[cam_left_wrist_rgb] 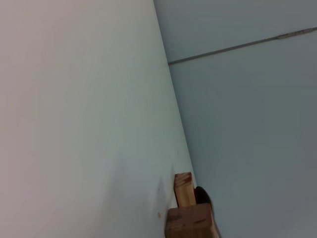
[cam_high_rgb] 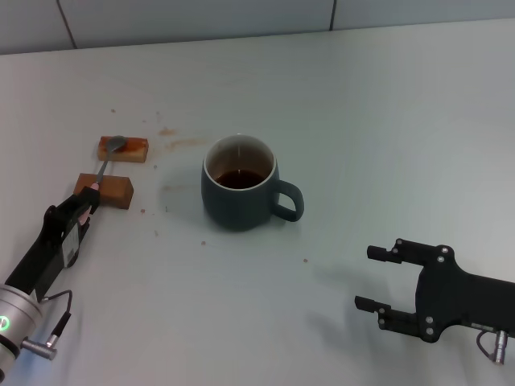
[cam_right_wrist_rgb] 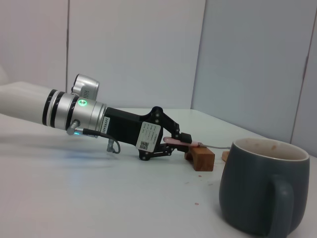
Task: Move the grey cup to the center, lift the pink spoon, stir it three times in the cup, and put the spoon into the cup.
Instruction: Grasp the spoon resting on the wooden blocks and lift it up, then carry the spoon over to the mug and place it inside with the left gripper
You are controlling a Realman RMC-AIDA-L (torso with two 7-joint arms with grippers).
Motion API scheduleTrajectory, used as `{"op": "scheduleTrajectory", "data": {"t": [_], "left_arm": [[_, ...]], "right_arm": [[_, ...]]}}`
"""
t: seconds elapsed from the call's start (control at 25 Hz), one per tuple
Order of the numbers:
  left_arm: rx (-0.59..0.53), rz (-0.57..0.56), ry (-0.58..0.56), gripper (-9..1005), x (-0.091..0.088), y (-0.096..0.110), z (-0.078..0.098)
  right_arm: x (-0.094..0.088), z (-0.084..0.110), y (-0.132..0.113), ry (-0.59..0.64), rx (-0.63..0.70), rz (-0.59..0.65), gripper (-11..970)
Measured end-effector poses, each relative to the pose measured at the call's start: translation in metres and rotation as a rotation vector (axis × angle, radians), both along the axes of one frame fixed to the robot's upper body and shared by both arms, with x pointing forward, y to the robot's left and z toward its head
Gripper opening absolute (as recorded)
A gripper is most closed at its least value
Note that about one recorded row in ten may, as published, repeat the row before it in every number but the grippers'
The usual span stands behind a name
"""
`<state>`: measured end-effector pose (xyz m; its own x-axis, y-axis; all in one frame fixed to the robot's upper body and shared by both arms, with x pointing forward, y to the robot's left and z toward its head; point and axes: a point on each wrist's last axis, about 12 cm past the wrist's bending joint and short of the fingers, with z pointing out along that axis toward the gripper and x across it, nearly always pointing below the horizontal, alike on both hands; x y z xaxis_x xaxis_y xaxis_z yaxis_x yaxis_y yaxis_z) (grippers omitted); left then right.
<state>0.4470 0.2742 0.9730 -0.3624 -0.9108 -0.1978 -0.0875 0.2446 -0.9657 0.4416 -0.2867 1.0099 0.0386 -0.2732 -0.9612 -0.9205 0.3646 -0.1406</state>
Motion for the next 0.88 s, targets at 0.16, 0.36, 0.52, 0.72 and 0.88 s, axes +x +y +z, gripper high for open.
{"op": "scheduleTrajectory", "data": {"t": [0.16, 0.36, 0.52, 0.72, 0.88], "left_arm": [[0.003, -0.003, -0.004, 135, 0.0, 0.0, 0.0], [-0.002, -0.019, -0.092, 135, 0.004, 0.002, 0.011], [0.003, -0.067, -0.265, 135, 0.016, 0.002, 0.033], [0.124, -0.219, -0.604, 135, 0.046, 0.001, 0.079], [0.294, -0.45, -0.853, 135, 0.079, -0.002, 0.123]], "right_arm": [[0.0, 0.0, 0.0, 0.0, 0.0, 0.0, 666], [0.0, 0.0, 0.0, 0.002, -0.003, -0.002, 667], [0.0, -0.001, 0.0, 0.004, -0.003, -0.003, 668], [0.001, -0.002, 0.001, 0.008, -0.007, -0.004, 668], [0.001, -0.002, 0.001, 0.008, -0.006, -0.004, 667]]}}
